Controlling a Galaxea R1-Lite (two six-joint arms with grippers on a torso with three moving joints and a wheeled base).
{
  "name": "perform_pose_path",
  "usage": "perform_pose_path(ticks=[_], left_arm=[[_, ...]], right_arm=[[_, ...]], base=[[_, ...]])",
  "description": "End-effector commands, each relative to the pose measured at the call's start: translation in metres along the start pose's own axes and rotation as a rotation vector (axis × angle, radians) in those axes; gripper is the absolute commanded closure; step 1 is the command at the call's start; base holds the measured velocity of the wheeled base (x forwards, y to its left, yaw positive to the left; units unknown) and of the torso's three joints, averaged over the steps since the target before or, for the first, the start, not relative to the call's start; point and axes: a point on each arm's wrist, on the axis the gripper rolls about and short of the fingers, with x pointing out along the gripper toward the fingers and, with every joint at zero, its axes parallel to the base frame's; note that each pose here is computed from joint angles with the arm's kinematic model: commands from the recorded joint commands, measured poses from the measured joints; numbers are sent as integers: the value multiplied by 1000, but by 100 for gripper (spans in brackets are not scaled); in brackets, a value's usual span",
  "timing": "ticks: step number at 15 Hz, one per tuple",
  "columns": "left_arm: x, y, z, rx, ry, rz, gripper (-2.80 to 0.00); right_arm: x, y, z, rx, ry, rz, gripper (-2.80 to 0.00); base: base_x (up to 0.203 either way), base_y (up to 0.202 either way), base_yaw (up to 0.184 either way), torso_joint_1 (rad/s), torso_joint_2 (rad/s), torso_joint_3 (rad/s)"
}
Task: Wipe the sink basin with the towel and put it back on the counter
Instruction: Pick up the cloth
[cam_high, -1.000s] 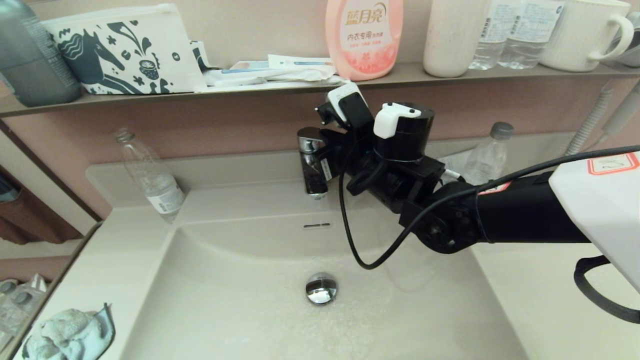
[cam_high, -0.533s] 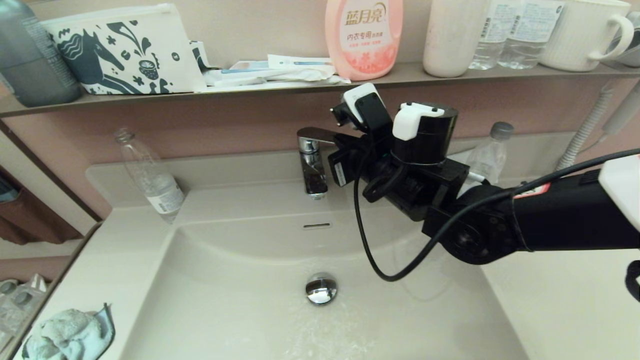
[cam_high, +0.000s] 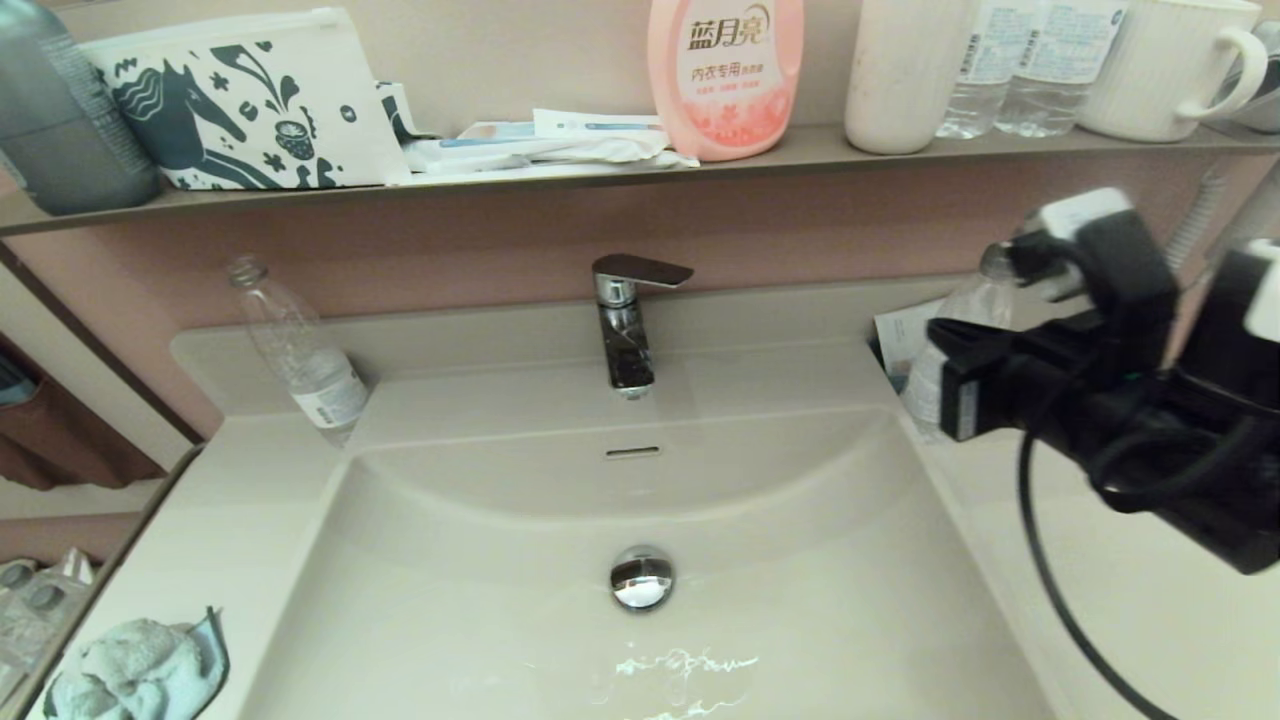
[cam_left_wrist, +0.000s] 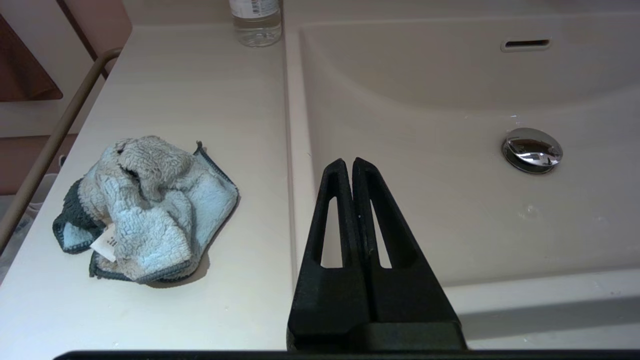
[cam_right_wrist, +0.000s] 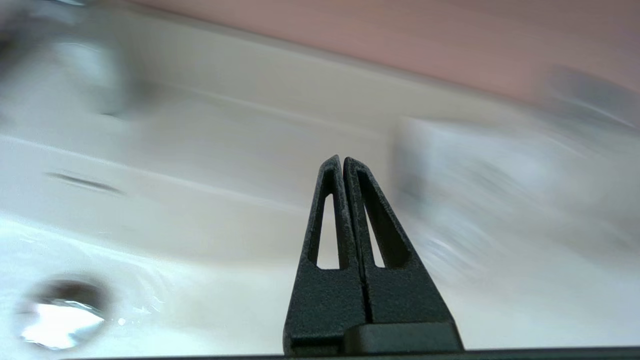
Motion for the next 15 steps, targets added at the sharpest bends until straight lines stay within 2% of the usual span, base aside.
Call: perform_pose_path(ticks=[1,5,7,9,12,15], left_arm=[[0,0,0,0,0,0,0],[0,0,0,0,0,0,0],[0,0,0,0,0,0,0],[0,0,0,0,0,0,0],[0,0,0,0,0,0,0],[0,0,0,0,0,0,0]], right_arm=[[-56,-39,18,46,-115,-103,0],[-156,-88,20,83,-201,-364,0],[-208,-96,12,87,-231,-487,0],[-249,-93,-3,78,-228,-581,0],[-283,-80,-41,59,-164,-641,0],[-283,-68,-84,36,-90,-592,0]], base=[[0,0,0,0,0,0],[0,0,0,0,0,0],[0,0,0,0,0,0],[0,0,0,0,0,0],[0,0,0,0,0,0],[0,0,0,0,0,0]])
